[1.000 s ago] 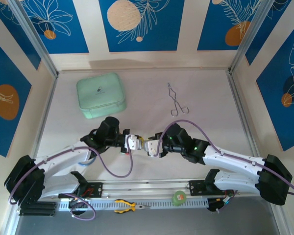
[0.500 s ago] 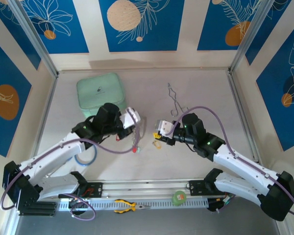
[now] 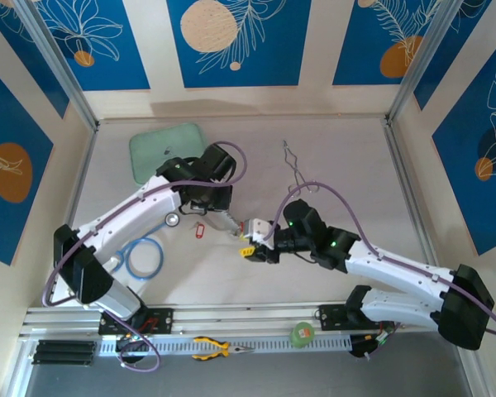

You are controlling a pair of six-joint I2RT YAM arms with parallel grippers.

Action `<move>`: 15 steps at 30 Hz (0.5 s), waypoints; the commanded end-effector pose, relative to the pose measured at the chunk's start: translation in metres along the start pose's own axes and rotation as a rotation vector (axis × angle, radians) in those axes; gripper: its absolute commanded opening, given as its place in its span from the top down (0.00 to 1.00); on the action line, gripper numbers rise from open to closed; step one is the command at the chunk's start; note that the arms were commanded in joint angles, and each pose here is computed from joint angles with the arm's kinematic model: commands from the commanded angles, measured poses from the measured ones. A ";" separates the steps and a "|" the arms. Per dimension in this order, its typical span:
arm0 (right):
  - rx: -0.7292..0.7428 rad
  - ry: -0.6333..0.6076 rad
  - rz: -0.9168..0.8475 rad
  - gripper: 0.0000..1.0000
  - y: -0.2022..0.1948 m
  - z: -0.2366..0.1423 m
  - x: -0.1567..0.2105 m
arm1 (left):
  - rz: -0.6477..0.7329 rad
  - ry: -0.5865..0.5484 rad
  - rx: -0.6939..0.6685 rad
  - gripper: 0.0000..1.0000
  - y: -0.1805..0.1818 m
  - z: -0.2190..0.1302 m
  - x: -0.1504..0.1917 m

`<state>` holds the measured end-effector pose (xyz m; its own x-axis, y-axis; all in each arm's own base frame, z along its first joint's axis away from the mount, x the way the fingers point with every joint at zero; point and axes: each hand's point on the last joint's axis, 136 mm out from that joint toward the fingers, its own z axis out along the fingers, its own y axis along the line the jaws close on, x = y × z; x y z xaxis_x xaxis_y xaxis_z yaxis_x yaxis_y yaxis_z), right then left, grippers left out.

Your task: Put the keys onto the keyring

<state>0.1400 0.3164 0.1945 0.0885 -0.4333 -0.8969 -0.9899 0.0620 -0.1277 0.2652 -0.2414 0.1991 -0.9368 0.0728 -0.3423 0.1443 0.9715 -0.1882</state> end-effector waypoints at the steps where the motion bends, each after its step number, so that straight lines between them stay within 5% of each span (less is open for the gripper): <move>1: 0.041 -0.075 0.045 0.65 -0.004 0.006 -0.018 | -0.372 0.129 0.023 1.00 -0.002 -0.017 0.018; 6: 0.203 -0.029 0.100 0.63 -0.028 0.014 0.003 | -0.565 0.272 0.046 1.00 -0.007 -0.012 0.039; 15: 0.306 -0.062 0.115 0.61 -0.053 0.028 0.001 | -0.620 0.316 0.092 1.00 -0.015 -0.005 0.046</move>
<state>0.1830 0.3324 0.1749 -0.0206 -0.4098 -0.9120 -0.9407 0.3168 -0.1211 0.2249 -0.2501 0.1915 -0.9328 -0.3550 0.0624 -0.3541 0.8701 -0.3430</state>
